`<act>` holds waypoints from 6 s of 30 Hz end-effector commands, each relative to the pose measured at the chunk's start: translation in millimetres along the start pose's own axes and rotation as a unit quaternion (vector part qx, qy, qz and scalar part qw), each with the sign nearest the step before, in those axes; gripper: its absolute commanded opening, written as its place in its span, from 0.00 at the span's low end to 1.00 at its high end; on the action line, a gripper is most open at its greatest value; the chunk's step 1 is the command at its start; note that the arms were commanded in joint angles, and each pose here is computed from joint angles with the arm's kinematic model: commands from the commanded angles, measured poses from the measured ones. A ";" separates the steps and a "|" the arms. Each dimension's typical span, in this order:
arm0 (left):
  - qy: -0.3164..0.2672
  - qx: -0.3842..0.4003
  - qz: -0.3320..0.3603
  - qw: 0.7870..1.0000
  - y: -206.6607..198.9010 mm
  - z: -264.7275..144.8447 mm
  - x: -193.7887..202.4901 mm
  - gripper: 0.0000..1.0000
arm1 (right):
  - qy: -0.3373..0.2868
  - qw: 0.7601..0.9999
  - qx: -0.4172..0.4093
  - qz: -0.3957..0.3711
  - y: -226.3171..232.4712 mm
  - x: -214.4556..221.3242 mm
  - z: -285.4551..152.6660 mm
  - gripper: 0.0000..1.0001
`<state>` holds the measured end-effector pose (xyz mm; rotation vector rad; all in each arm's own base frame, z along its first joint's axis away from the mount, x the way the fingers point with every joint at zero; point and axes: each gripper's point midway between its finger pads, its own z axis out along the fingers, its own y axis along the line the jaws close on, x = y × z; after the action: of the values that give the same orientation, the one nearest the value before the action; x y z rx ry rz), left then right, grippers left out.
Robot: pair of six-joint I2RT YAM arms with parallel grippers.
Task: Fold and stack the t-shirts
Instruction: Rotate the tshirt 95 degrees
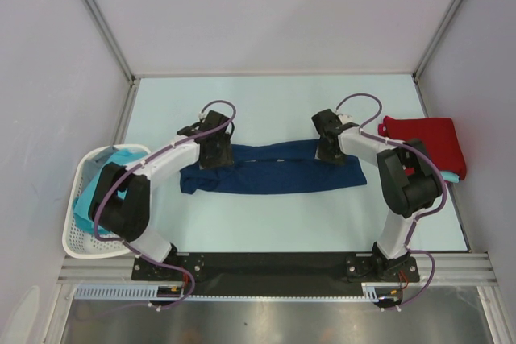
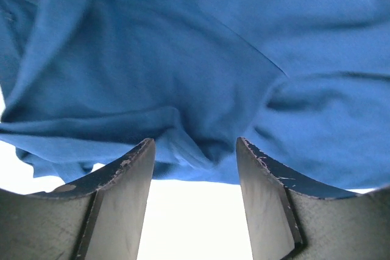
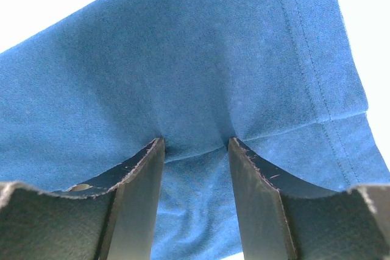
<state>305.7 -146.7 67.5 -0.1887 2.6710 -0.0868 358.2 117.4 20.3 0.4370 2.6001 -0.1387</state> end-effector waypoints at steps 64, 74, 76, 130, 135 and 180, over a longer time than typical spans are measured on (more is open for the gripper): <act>0.039 -0.020 0.020 0.999 -48.2 113.4 -126.0 0.00 | 0.137 0.982 -0.048 -0.118 42.1 169.5 -69.9 0.00; 0.012 0.033 0.042 0.998 -91.8 120.9 -167.7 0.00 | 0.166 0.964 -0.082 -0.192 67.0 216.9 -91.6 0.00; 0.006 0.045 0.055 0.997 -101.3 119.6 -169.5 0.00 | 0.168 0.957 -0.107 -0.213 80.9 225.5 -98.9 0.00; -0.043 0.174 0.099 0.979 -154.7 117.5 -201.6 0.08 | 0.059 0.938 -0.179 -0.292 148.9 236.0 -128.4 0.00; -0.084 0.161 0.097 0.979 -159.6 77.9 -222.7 0.27 | 0.025 0.933 -0.210 -0.290 164.8 224.3 -149.0 0.32; -0.107 0.044 0.031 0.993 -39.2 -3.9 -115.3 0.55 | -0.102 0.985 -0.112 -0.086 188.5 -130.9 -8.0 0.60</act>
<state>388.8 -162.1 116.6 -0.0388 2.4951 -0.1504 515.7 259.8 84.6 0.1267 2.4133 0.0313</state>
